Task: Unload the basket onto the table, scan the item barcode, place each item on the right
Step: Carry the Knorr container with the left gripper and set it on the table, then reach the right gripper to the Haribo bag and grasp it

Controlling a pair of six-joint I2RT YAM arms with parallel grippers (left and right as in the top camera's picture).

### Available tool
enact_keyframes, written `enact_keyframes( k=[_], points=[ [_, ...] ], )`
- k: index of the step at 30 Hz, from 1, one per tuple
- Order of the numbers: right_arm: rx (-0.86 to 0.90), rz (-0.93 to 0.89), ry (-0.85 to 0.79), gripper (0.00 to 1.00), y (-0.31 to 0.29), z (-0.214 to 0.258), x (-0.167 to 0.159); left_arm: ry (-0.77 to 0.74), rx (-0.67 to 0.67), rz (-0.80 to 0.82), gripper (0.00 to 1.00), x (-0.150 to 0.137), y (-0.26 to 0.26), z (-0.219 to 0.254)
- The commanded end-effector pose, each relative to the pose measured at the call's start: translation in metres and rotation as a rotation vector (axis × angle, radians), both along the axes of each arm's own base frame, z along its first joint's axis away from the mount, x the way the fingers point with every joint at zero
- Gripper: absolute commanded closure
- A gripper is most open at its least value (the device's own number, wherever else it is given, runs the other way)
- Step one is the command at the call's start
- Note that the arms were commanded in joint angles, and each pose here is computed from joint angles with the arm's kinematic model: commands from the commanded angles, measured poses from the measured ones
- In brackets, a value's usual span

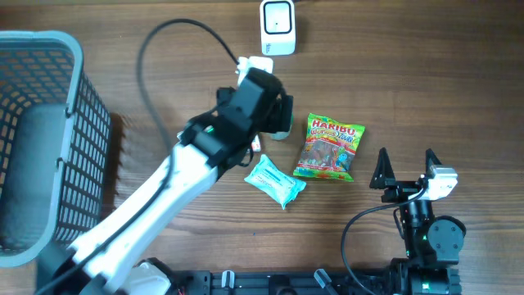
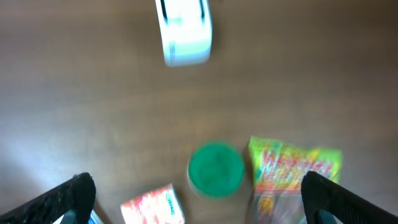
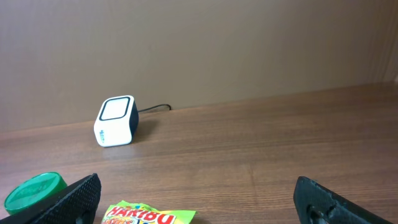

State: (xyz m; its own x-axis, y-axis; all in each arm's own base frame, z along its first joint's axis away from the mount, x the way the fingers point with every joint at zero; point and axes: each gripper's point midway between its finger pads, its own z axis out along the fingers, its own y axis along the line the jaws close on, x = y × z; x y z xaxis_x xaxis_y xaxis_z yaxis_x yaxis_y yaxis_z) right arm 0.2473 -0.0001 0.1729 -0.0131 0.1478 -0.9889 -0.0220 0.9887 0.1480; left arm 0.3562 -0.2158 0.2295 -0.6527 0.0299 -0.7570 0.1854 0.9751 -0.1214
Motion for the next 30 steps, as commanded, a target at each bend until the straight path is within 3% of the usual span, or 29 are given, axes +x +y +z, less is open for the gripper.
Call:
enact_keyframes(
  k=[1,6,11,14,19,21,26,30],
  points=[
    [-0.011,0.012,-0.008,0.0,0.002,0.002,0.0,-0.319,-0.11,0.149,0.0,-0.009,0.044,0.114],
    [-0.011,0.012,-0.009,0.0,0.002,0.002,0.0,-0.728,-0.309,0.39,0.0,-0.048,0.119,0.246],
    [-0.011,0.012,-0.009,0.0,0.002,0.002,0.0,-1.008,-0.201,0.436,0.0,-0.085,0.166,0.319],
    [-0.011,0.012,-0.009,0.0,0.002,0.002,0.0,-1.029,-0.036,0.509,0.0,-0.088,0.19,0.322],
    [0.0,0.016,-0.009,0.0,0.003,0.002,0.0,-0.953,0.126,0.625,0.0,-0.085,0.222,0.304],
    [0.129,0.03,-0.005,0.0,0.005,0.002,0.0,-0.92,0.166,0.633,0.0,-0.083,0.227,0.296],
    [0.739,0.168,0.084,0.0,0.031,0.0,-0.003,-0.895,0.081,0.665,0.0,-0.08,0.234,0.287],
    [0.784,0.269,0.147,0.0,0.05,-0.002,-0.006,-0.881,0.048,0.502,0.0,-0.082,0.216,0.283]
  ],
)
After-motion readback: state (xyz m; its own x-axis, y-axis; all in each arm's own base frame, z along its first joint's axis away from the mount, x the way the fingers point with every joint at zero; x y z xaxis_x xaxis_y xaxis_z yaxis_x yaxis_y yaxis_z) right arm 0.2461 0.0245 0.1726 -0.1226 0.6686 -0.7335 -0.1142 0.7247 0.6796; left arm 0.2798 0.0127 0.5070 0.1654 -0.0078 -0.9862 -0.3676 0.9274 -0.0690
